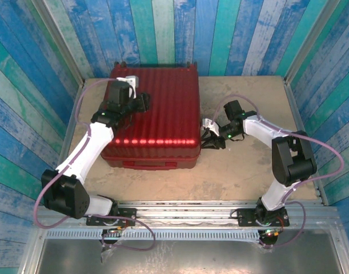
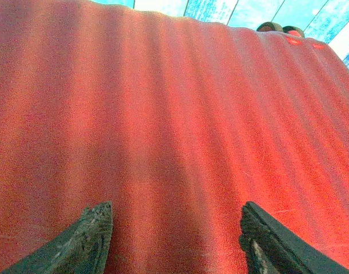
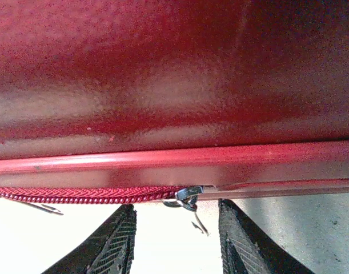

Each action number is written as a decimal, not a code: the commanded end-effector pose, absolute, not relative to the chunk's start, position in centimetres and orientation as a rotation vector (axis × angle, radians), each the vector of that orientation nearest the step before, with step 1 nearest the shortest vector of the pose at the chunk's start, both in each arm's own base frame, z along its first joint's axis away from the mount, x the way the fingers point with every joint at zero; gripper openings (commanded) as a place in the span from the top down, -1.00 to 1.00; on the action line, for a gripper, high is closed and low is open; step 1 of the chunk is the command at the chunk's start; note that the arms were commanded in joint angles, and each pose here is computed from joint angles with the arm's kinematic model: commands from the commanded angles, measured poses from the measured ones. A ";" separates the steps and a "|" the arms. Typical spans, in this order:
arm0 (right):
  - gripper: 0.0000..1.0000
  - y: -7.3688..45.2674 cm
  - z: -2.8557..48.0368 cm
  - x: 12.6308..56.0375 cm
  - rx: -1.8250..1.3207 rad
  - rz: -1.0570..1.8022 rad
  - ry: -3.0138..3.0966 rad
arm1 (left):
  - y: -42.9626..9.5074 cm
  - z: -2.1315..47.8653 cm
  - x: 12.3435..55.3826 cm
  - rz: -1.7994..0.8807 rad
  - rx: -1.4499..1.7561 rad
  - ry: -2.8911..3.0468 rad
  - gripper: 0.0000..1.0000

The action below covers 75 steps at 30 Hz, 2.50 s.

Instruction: Pack the luggage

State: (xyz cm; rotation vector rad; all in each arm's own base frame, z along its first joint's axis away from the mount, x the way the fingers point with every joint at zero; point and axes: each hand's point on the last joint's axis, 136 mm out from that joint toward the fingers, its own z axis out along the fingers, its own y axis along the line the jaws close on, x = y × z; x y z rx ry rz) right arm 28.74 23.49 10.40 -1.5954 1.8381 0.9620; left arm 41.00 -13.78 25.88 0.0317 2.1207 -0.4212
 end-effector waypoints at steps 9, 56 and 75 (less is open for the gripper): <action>0.67 23.8 11.5 28.9 -1.593 0.919 1.806 | -17.3 13.9 34.1 -0.680 0.083 2.541 0.11; 1.00 28.2 5.2 17.8 -1.794 0.203 1.941 | -16.4 3.1 32.1 -0.828 -0.551 2.491 1.00; 1.00 36.8 5.0 13.1 -1.477 0.439 2.044 | -16.0 2.2 30.7 -0.837 -0.513 2.450 1.00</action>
